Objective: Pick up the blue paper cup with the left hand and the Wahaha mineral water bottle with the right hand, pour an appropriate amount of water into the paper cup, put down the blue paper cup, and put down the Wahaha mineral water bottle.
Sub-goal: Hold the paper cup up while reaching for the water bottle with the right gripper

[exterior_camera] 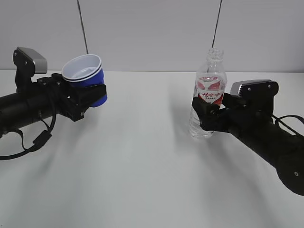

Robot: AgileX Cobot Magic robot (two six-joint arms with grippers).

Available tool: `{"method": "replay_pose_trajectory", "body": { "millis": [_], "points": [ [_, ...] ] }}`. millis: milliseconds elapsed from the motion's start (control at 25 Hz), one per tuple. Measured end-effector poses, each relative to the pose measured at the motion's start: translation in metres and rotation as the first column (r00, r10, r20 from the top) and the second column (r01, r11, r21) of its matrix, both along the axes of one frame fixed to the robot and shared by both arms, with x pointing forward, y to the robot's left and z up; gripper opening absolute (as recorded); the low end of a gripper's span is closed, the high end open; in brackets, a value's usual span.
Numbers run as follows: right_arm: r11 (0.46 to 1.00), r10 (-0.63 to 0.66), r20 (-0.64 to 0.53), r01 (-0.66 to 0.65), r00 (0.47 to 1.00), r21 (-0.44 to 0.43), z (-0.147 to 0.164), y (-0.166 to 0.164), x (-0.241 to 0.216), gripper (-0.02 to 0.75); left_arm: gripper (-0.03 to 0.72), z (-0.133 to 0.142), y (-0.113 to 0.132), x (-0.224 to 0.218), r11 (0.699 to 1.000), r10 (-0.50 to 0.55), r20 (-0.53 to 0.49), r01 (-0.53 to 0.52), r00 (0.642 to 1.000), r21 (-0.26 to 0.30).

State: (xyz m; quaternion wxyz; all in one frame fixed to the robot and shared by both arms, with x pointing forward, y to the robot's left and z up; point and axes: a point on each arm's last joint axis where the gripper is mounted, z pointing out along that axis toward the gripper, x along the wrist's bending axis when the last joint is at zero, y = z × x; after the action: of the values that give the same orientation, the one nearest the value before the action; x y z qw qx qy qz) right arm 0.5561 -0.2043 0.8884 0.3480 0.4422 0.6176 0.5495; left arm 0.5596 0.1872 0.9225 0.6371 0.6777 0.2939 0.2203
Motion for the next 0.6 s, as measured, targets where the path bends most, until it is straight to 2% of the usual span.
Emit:
{"method": "replay_pose_trajectory", "body": {
  "millis": [200,600],
  "points": [
    [1.0,-0.025,-0.035,0.025,0.999,0.001,-0.014,-0.001,0.004,0.659,0.438,0.0,0.0,0.0,1.0,0.0,0.0,0.0,1.0,0.0],
    [0.998,-0.051,-0.028,0.052,0.998,0.021,-0.013,-0.001,0.011,0.65,0.438,0.0,0.0,0.0,1.0,0.0,0.0,0.0,1.0,0.0]
  ]
}}
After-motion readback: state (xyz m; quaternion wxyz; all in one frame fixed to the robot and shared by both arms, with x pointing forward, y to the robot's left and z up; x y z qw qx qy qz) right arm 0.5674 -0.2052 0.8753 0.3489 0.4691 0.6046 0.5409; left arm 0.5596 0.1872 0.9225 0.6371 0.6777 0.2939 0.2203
